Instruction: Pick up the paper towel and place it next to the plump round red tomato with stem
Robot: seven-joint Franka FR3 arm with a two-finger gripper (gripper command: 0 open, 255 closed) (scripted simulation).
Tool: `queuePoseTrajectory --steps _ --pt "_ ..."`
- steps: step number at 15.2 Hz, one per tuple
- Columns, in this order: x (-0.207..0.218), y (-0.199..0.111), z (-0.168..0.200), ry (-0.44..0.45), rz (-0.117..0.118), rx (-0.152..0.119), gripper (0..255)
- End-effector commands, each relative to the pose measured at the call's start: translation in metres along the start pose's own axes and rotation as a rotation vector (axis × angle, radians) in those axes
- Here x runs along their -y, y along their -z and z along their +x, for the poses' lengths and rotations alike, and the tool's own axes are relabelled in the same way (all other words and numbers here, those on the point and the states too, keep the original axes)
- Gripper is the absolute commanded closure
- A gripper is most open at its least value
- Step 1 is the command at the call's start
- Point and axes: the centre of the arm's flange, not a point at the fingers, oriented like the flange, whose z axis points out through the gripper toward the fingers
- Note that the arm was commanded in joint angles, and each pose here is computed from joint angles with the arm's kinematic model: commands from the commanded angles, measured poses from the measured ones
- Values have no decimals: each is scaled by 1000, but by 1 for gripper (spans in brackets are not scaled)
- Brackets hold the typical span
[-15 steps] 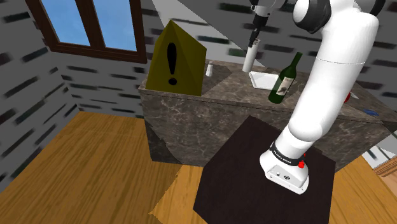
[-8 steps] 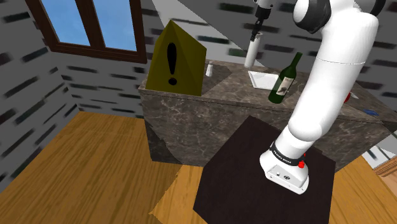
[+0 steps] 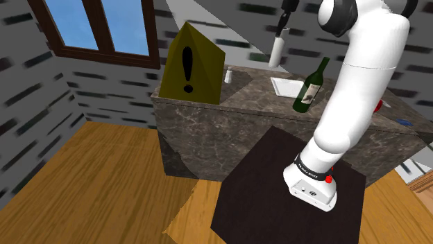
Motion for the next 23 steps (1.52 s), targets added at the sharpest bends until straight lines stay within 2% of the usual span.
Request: queuePoseTrajectory --steps 1,17,23 --pt "-1 11 0 0 0 0 255" --pt "-5 94 5 0 0 0 255" --pt "-14 99 -74 0 0 0 255"
